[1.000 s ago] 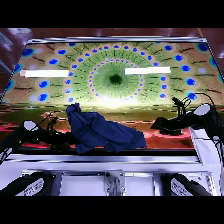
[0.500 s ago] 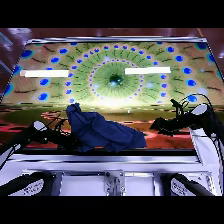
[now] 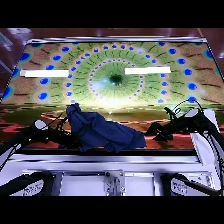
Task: Fold the shirts.
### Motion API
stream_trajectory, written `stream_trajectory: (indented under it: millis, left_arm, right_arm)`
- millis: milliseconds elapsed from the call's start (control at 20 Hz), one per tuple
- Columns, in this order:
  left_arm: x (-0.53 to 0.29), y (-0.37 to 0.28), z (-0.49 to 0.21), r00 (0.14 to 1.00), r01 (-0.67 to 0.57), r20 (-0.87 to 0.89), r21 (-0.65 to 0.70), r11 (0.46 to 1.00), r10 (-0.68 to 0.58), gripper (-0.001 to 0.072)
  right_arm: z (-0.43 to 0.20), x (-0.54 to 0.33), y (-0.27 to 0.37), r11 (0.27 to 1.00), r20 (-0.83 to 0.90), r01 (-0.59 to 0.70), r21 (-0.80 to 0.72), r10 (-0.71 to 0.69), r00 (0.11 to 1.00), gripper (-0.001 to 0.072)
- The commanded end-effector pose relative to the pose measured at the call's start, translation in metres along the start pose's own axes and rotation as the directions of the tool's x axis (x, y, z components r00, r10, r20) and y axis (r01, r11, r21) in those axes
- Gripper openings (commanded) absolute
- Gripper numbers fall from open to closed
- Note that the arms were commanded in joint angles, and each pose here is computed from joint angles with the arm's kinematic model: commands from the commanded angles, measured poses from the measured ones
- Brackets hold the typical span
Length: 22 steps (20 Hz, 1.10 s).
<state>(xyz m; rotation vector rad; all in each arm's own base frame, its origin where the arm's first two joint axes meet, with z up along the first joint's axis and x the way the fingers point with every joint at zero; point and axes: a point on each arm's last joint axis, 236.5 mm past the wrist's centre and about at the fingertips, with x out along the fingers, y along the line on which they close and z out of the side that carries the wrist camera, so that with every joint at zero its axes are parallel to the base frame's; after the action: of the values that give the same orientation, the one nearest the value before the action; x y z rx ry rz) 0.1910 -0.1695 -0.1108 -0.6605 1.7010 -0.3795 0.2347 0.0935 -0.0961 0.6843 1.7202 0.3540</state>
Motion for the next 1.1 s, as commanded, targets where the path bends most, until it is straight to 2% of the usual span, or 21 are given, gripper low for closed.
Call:
stream_trajectory:
  millis: [0,300,400,600,700,750,800,850,1000,1050]
  left_arm:
    - [-0.011,-0.009,0.002,0.999,0.009,0.035,0.052,0.999,-0.01,0.0038]
    - [-0.034,-0.03,0.003,0.992,0.031,0.121,0.116,0.993,-0.045,0.0038]
    - [-0.041,-0.035,0.004,0.987,0.039,0.153,0.123,0.992,-0.058,0.0038]
    - [-0.058,-0.038,0.008,0.976,0.058,0.201,0.108,0.992,-0.079,0.0038]
    - [-0.067,-0.036,0.012,0.968,0.066,0.233,0.098,0.993,-0.087,0.0039]
    - [-0.072,-0.036,0.016,0.963,0.068,0.252,0.098,0.993,-0.09,0.0038]
    - [-0.078,-0.037,0.02,0.959,0.07,0.268,0.101,0.992,-0.095,0.0038]
    - [-0.084,-0.04,0.022,0.955,0.068,0.277,0.128,0.989,-0.101,0.0038]
    - [-0.116,-0.064,0.031,0.947,0.028,0.303,0.262,0.965,-0.11,0.0037]
    - [-0.118,-0.066,0.032,0.946,0.025,0.305,0.268,0.963,-0.11,0.0037]
  right_arm:
    - [-0.012,0.015,-0.003,0.999,-0.035,-0.029,0.024,0.03,0.999,0.0654]
    - [-0.01,0.023,-0.007,0.999,-0.009,-0.027,0.038,0.027,1.0,0.0646]
    - [-0.01,0.033,-0.003,1.0,-0.01,0.017,-0.005,-0.017,1.0,0.0612]
    - [-0.01,0.051,-0.002,0.991,-0.001,0.123,-0.046,-0.123,0.992,0.0597]
    - [-0.011,0.055,0.001,0.99,-0.004,0.128,-0.05,-0.129,0.992,0.037]
    - [-0.011,0.055,0.003,0.992,-0.003,0.12,-0.045,-0.121,0.993,0.0288]
    - [-0.011,0.055,0.004,0.993,-0.005,0.114,-0.043,-0.114,0.993,0.0156]
    - [-0.012,0.054,0.005,0.993,-0.009,0.107,-0.053,-0.108,0.994,0.0071]
    - [-0.014,0.039,0.029,0.987,0.005,0.057,-0.152,-0.057,0.998,0.0071]
    - [-0.013,0.036,0.033,0.985,0.012,0.052,-0.166,-0.051,0.999,0.0071]
